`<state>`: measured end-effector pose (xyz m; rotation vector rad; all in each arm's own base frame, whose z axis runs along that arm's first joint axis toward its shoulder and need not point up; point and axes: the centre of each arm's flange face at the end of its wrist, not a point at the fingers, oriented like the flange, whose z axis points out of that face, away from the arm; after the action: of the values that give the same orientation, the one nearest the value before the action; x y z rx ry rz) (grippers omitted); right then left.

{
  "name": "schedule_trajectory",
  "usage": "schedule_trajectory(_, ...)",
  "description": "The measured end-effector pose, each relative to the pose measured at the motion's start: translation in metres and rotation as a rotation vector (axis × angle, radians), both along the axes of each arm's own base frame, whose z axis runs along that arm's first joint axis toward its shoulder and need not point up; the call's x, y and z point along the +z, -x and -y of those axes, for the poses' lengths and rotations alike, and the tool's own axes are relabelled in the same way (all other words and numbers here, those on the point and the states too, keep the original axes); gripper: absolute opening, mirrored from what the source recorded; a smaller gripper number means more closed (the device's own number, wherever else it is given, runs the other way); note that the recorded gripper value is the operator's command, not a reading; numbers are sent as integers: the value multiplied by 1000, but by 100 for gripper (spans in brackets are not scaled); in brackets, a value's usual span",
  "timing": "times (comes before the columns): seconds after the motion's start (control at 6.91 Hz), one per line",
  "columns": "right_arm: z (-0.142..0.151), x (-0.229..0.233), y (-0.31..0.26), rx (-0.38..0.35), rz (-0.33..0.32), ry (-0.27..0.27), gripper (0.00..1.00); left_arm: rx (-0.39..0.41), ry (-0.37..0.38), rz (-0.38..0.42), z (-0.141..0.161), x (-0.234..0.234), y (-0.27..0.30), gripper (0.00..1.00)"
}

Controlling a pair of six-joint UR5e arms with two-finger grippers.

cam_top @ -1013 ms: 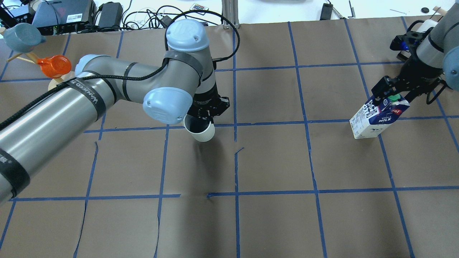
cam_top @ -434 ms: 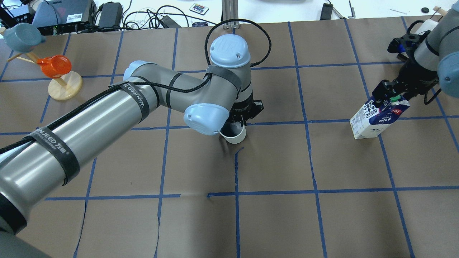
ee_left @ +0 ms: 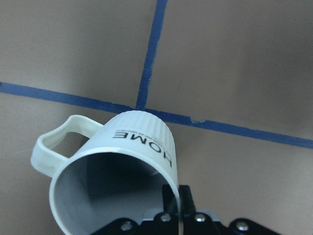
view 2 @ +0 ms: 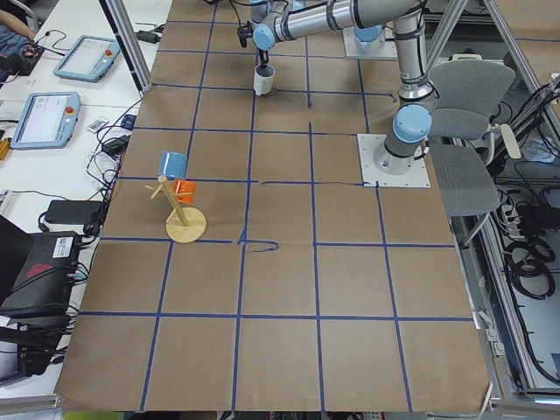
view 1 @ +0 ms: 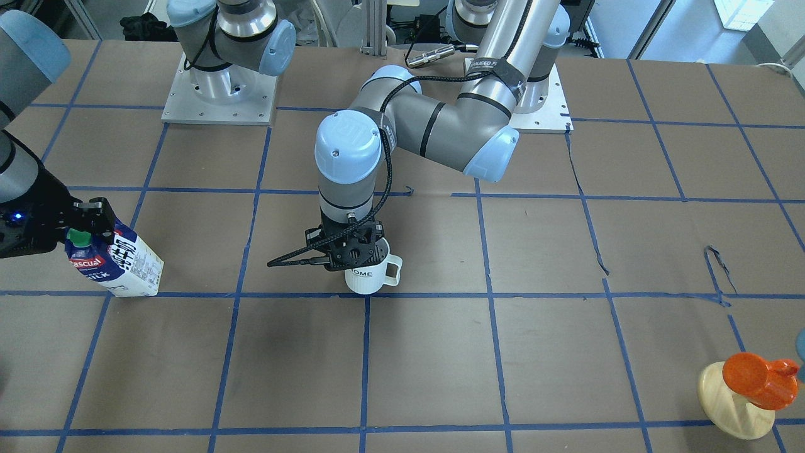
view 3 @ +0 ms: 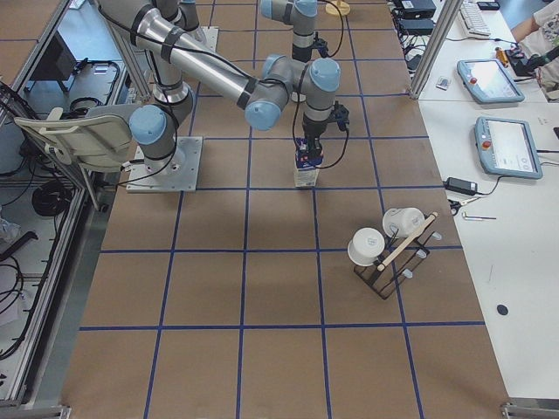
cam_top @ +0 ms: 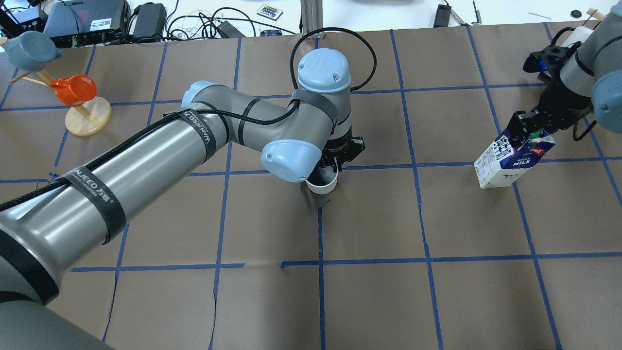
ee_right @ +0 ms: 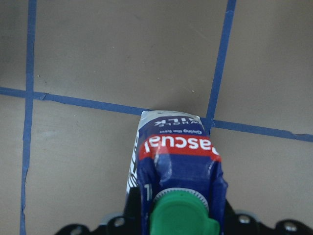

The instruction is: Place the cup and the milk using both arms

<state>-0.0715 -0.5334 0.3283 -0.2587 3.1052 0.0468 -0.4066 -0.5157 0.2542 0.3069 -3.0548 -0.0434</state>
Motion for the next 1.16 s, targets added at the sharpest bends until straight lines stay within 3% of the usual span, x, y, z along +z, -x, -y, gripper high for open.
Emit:
schedule_trajectory(0.29,0,4,-1,8,-1,6,29,-41,56,-17,9,31,-7,100)
schedule_trajectory(0.58,4,25,-22,34,2,33,28,-137,93,-8,29,85,-45,100)
schedule_trajectory(0.87,10,57,-88,84,51,34,28,-207,57,4,25,153,-92,100)
schedule_trajectory(1.16,4,70,-189,123,67,46,30,-203,11,15,1,208,-142,100)
